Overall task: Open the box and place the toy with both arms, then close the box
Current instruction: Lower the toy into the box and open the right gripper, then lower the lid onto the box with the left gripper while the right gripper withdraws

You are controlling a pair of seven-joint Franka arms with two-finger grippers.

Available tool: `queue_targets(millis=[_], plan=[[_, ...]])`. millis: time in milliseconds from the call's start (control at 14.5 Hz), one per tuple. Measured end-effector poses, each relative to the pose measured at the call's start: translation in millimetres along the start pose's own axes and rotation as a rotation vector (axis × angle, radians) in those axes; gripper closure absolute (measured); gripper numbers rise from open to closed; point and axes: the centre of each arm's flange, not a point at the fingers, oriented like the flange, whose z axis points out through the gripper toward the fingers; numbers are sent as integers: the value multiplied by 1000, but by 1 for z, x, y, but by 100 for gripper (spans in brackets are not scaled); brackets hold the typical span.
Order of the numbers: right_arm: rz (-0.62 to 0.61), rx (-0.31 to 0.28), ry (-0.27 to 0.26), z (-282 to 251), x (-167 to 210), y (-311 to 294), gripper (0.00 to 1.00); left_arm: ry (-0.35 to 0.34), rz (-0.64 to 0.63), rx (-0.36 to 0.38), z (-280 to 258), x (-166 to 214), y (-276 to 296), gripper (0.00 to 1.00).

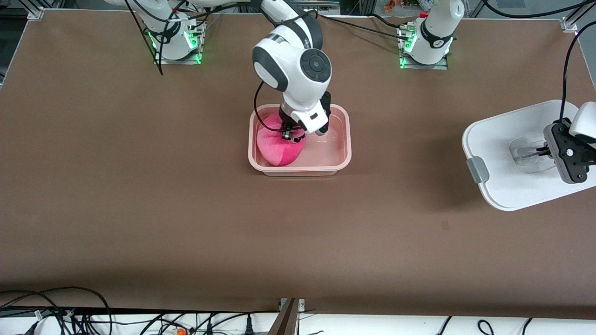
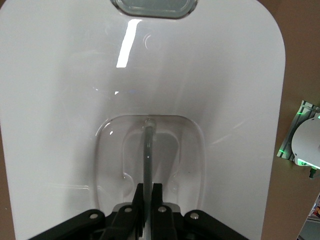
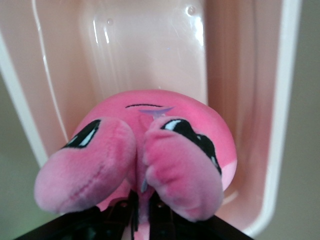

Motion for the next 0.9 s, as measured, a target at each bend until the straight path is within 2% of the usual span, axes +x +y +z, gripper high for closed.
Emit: queue_targets(millis=[207, 483, 621, 897], plan=[[62, -34, 38, 29, 32, -13, 59, 0, 0, 0, 0, 0, 0, 93], [216, -85, 175, 33, 65, -25, 20, 0, 0, -1, 0, 0, 0, 93], [264, -91, 210, 31, 70, -28, 0, 0, 0, -1, 0, 0, 0, 93], [341, -73, 244, 12, 59, -9, 0, 0, 0, -2, 0, 0, 0, 93]])
